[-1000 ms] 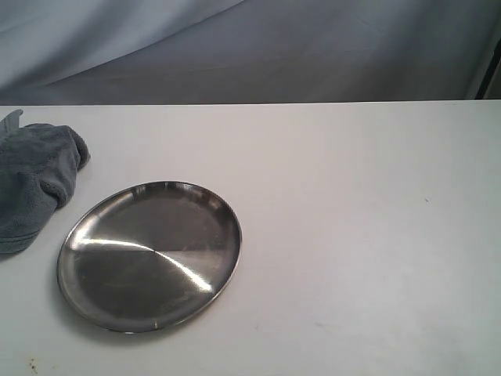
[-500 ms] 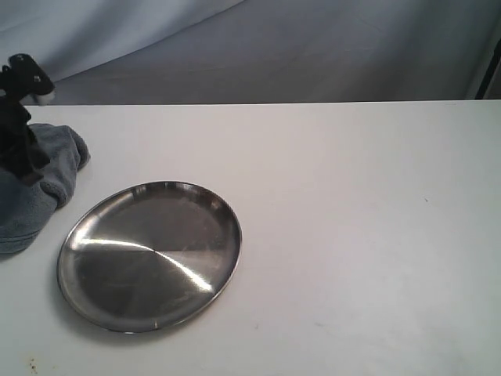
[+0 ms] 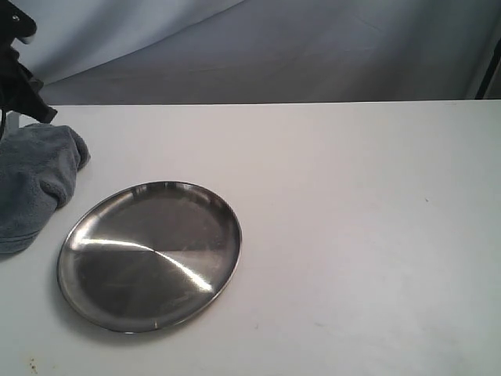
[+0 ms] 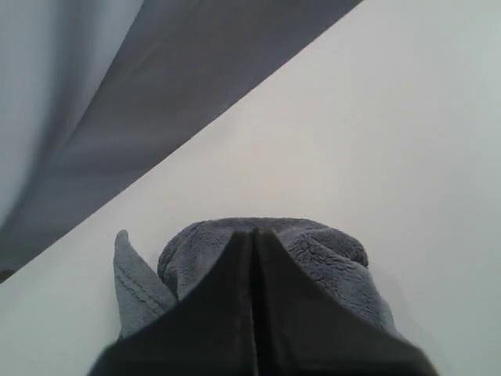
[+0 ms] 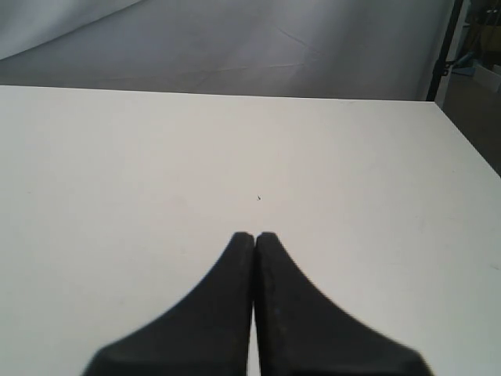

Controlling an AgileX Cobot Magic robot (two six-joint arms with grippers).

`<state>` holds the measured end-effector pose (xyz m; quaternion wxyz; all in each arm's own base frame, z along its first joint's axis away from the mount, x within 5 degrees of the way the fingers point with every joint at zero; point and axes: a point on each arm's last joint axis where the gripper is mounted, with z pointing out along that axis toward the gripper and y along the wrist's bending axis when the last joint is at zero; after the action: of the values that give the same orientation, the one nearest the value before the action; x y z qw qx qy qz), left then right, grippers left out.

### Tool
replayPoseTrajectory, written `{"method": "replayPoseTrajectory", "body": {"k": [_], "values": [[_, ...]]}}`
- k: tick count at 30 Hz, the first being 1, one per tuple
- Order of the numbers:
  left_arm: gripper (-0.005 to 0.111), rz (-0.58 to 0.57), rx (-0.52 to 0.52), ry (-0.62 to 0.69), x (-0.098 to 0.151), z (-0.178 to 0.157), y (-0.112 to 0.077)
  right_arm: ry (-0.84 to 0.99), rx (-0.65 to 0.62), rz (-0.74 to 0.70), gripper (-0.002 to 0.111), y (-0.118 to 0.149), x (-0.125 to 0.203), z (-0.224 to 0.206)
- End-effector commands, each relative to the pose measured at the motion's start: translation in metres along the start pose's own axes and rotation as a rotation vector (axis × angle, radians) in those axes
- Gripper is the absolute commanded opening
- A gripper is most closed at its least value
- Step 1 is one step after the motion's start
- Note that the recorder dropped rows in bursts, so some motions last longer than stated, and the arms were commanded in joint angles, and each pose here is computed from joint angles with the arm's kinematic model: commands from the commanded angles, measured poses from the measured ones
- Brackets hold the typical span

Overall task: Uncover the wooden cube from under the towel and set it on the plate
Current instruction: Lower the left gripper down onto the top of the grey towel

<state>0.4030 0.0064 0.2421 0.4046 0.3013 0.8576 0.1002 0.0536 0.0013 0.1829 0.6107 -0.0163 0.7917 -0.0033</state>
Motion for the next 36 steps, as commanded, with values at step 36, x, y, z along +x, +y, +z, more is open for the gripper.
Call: {"method": "replayPoseTrajectory", "body": {"k": [36], "values": [[0.0,0.003,0.039,-0.137,-0.029,0.011,-0.031,-0.009,0.0,-0.002,0.0,0.0,0.0,0.0]]}}
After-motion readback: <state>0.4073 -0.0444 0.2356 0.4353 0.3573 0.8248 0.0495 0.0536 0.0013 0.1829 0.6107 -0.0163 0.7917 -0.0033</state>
